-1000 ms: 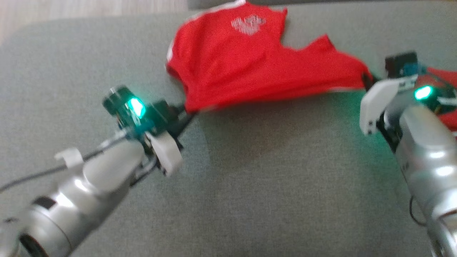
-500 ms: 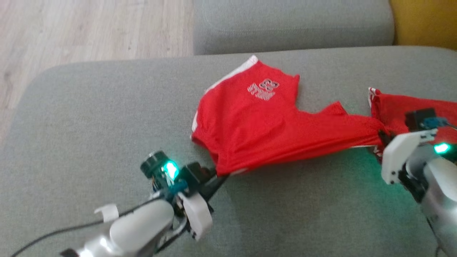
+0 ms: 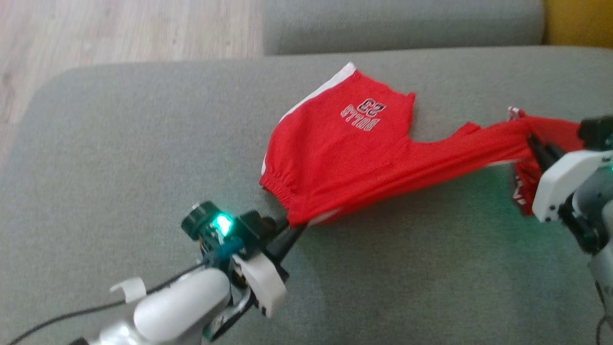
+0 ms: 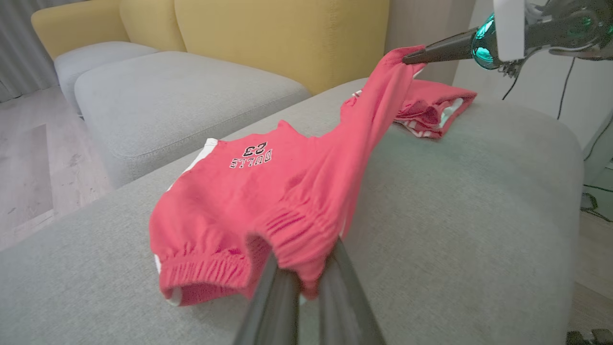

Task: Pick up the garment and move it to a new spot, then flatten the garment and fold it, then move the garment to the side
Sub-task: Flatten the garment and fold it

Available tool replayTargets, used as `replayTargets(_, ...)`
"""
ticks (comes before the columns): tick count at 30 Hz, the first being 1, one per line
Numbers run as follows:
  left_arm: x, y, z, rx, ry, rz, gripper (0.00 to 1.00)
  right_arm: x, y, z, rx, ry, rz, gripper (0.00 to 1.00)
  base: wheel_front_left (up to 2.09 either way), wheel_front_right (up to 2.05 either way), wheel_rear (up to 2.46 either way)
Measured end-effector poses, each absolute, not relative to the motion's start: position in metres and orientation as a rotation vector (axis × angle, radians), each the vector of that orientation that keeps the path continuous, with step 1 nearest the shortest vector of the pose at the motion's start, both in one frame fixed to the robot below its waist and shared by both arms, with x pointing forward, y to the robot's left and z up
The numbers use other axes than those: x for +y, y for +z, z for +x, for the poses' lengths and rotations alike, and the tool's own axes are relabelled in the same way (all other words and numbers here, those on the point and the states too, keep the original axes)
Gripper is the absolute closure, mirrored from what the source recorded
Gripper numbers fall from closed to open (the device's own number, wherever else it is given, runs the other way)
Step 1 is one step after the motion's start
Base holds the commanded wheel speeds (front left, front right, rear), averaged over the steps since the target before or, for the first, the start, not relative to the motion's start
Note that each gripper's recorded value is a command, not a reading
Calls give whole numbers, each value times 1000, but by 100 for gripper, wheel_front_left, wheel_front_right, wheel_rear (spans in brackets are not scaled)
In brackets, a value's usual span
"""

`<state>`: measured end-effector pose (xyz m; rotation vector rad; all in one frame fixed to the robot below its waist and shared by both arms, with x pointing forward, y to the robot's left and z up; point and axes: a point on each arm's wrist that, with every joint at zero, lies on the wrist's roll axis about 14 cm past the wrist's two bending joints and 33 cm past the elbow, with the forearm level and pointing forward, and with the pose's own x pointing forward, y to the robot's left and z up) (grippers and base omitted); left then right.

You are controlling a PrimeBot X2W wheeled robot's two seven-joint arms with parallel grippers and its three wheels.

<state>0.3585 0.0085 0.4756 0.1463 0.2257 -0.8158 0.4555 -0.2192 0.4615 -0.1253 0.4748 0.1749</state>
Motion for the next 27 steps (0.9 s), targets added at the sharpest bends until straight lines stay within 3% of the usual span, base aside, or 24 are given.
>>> replayTargets(14,50,467,431,269,-679,128,100,-154,482,554,410,258,-173,100,0,0,0)
replayTargets(27,84,430,471,359,-580,117,100,-92,428,622,506,365,-254,100,0,0,0)
